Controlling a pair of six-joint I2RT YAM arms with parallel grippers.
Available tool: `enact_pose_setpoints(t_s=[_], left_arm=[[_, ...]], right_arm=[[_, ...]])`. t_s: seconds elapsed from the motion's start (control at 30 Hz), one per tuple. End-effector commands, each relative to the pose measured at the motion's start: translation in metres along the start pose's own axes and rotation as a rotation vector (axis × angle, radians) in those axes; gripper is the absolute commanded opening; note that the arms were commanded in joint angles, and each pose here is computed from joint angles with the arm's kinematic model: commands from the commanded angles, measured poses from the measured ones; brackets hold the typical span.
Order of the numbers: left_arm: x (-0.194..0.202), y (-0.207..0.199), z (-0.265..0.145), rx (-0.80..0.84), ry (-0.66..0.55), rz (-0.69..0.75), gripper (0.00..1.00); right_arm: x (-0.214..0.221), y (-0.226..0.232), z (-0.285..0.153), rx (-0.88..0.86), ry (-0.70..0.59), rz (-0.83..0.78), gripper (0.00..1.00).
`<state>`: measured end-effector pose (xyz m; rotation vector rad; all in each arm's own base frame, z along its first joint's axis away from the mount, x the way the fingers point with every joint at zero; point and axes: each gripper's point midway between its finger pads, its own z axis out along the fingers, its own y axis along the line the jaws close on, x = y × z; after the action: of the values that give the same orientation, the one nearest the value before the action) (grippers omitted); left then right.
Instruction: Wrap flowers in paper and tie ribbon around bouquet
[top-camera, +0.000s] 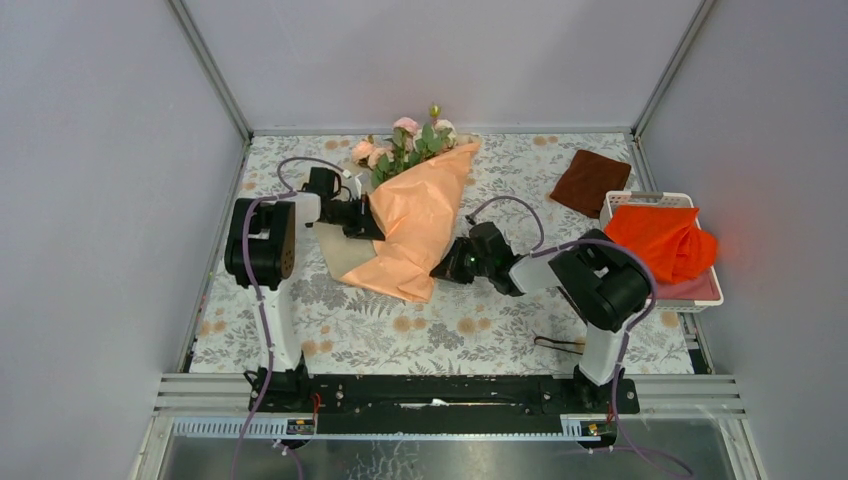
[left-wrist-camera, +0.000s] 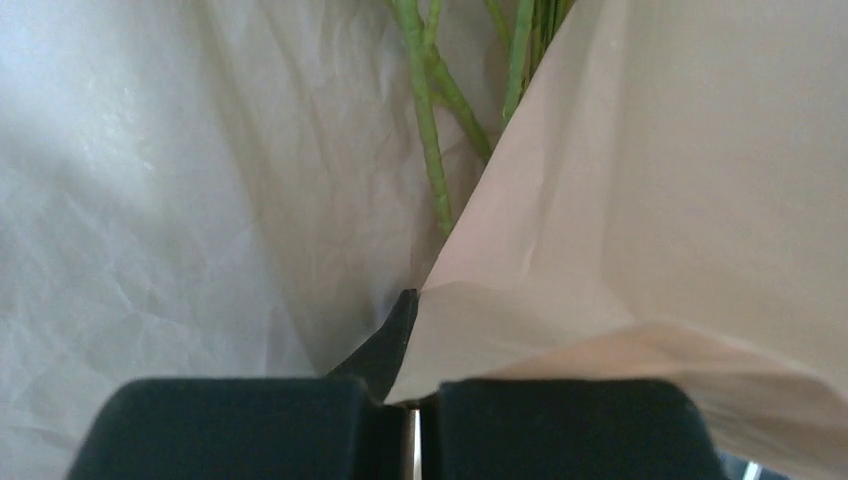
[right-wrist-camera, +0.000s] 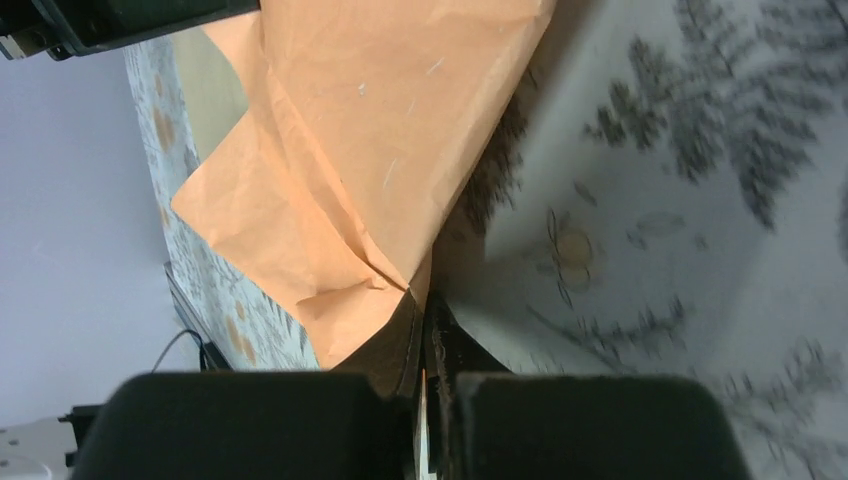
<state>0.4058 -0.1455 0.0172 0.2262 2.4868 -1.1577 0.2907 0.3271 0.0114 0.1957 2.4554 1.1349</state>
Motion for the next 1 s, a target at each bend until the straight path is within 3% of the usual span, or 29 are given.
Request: enact_pose_setpoints(t_s=[0.0,0.33,0.4,0.5,0.67,0.77,0.97], left_arm=[[0.043,-0.013,-0.006,-0.003,0.075,-0.051,0.0],[0.1,-0.061,0.004,0.105,0.148,-0.14,0.0],[0.104,-0.065,0.006,0.128,0.155,-0.167,0.0],[0.107,-0.059,0.009,0.109,0.164,-0.181,0.0],[0.106,-0.059,0.01,0.112,0.15,-0.168,0.0],[0.105,-0.056,0.011,0.098,0.144,-0.157,0.0],[0.105,-0.054,0.012,0.095,0.154,-0.163,0.0]], right_arm=[[0.023,-0.019,-0.032,0.054,0.069,-0.043,0.0],[0.063,-0.071,-0.104,0.248,0.205,-0.081,0.0],[0.062,-0.07,-0.108,0.259,0.218,-0.1,0.07],[0.046,-0.065,-0.115,0.314,0.219,-0.179,0.27],[-0.024,-0.008,-0.116,0.25,0.044,-0.378,0.38],[-0.045,0.033,-0.094,0.076,0.016,-0.484,0.33],[-0.098,0.051,-0.037,-0.083,0.059,-0.506,0.03]])
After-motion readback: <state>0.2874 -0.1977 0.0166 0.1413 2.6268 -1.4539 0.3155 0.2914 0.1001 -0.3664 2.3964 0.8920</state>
